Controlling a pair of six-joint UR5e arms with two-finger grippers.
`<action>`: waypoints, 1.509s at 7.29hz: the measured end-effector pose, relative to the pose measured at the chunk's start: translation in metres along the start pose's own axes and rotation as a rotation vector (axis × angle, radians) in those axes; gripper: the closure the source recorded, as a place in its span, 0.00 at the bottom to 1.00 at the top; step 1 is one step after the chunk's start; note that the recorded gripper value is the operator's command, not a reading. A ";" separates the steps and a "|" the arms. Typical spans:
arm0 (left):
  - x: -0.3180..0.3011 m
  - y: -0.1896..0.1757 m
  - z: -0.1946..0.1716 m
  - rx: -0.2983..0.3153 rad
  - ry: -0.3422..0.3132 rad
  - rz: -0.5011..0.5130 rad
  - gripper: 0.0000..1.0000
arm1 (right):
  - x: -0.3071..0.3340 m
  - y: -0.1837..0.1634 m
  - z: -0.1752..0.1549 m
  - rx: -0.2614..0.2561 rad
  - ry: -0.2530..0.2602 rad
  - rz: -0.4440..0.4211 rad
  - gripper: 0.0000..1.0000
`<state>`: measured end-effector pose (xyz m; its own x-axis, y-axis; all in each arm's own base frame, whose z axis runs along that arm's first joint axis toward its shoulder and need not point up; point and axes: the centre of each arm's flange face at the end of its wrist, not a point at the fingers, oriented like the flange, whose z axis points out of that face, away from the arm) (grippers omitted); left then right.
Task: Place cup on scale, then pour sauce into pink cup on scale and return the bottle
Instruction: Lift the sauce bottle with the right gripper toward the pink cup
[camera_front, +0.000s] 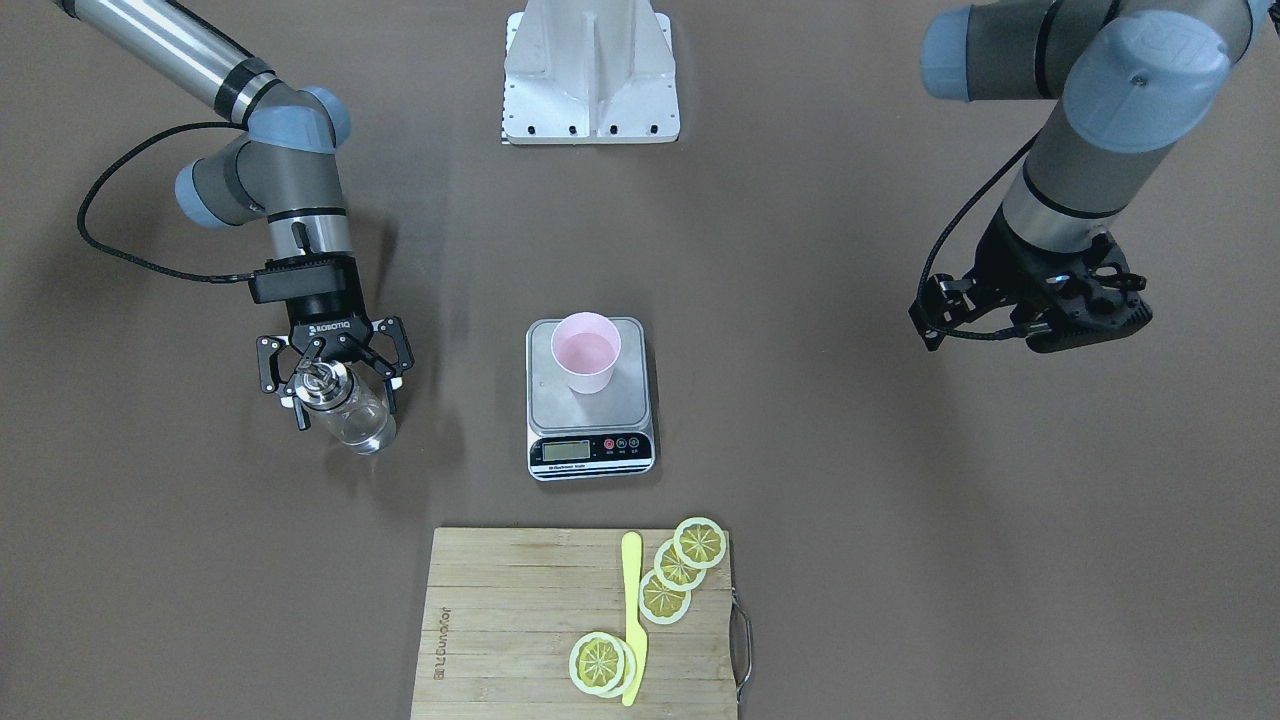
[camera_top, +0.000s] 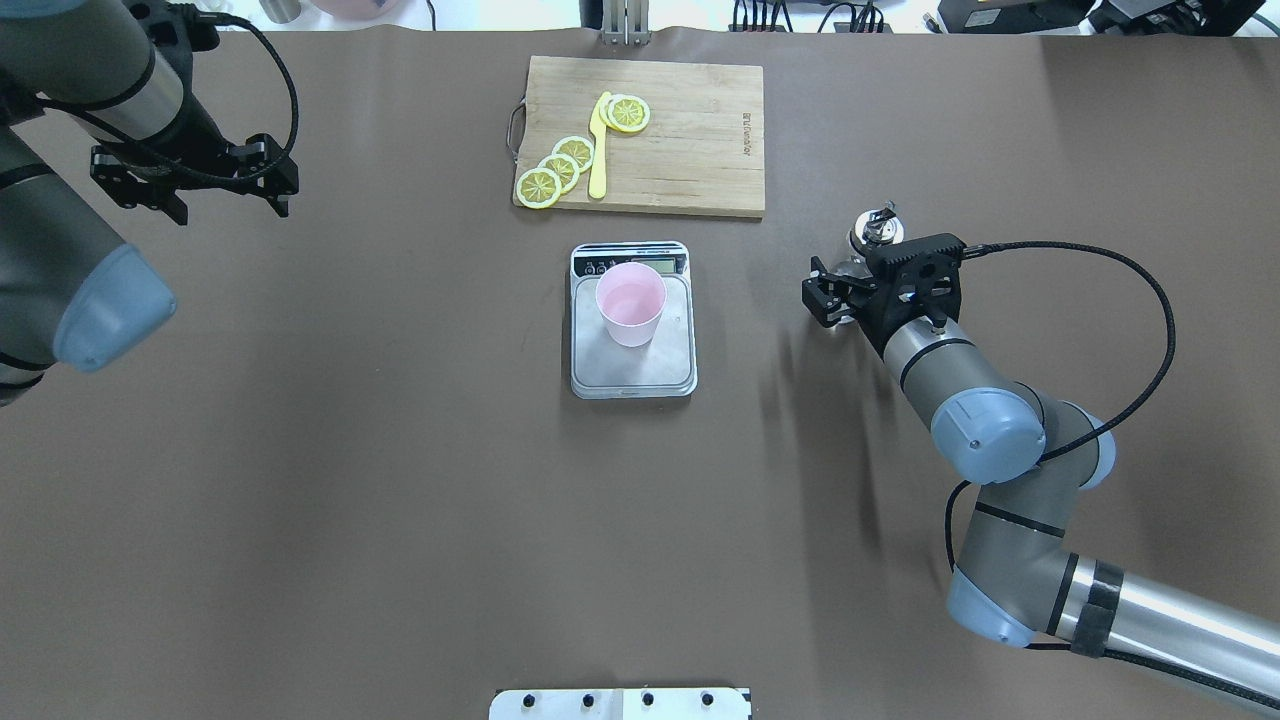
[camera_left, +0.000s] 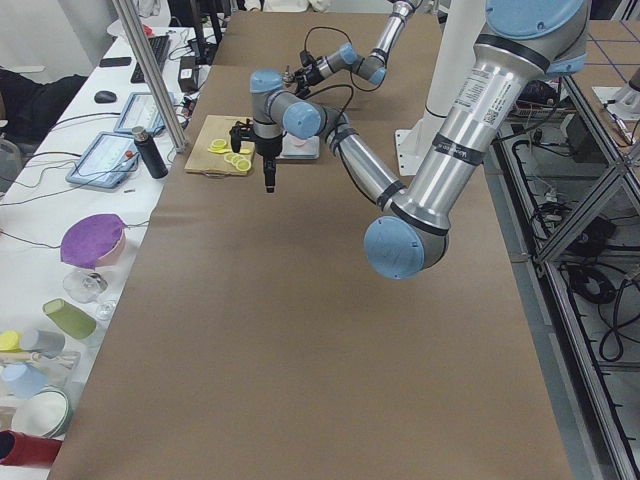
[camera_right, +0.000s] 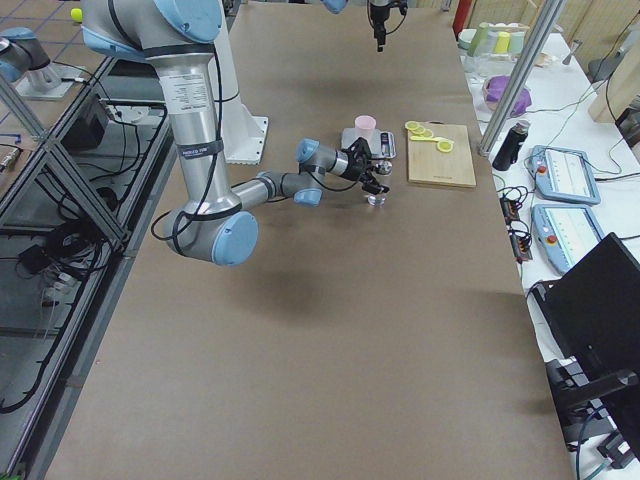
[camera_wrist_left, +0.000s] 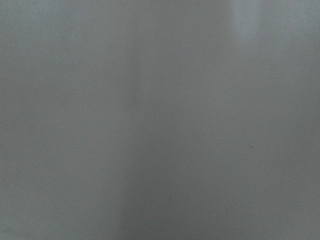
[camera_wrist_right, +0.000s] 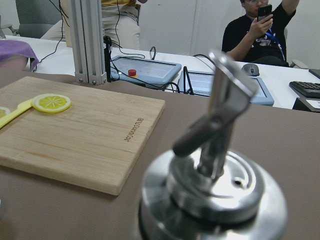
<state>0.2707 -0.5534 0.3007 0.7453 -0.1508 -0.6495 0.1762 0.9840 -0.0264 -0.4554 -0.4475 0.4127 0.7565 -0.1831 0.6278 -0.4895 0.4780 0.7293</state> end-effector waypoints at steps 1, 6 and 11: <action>0.000 0.000 0.000 0.000 0.000 0.000 0.02 | -0.001 -0.001 0.003 0.002 0.001 0.002 0.64; 0.001 0.000 0.000 0.000 0.002 -0.001 0.02 | -0.008 -0.022 0.006 0.015 -0.014 -0.048 1.00; -0.001 -0.002 -0.003 0.001 0.004 -0.003 0.02 | -0.038 -0.082 0.001 -0.011 0.151 -0.560 1.00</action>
<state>0.2680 -0.5548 0.2995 0.7419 -0.1538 -0.6527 0.1795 0.9834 -0.0277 -0.4445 -0.4807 0.3288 0.9529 -0.2860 0.1010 0.0067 0.3525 0.9358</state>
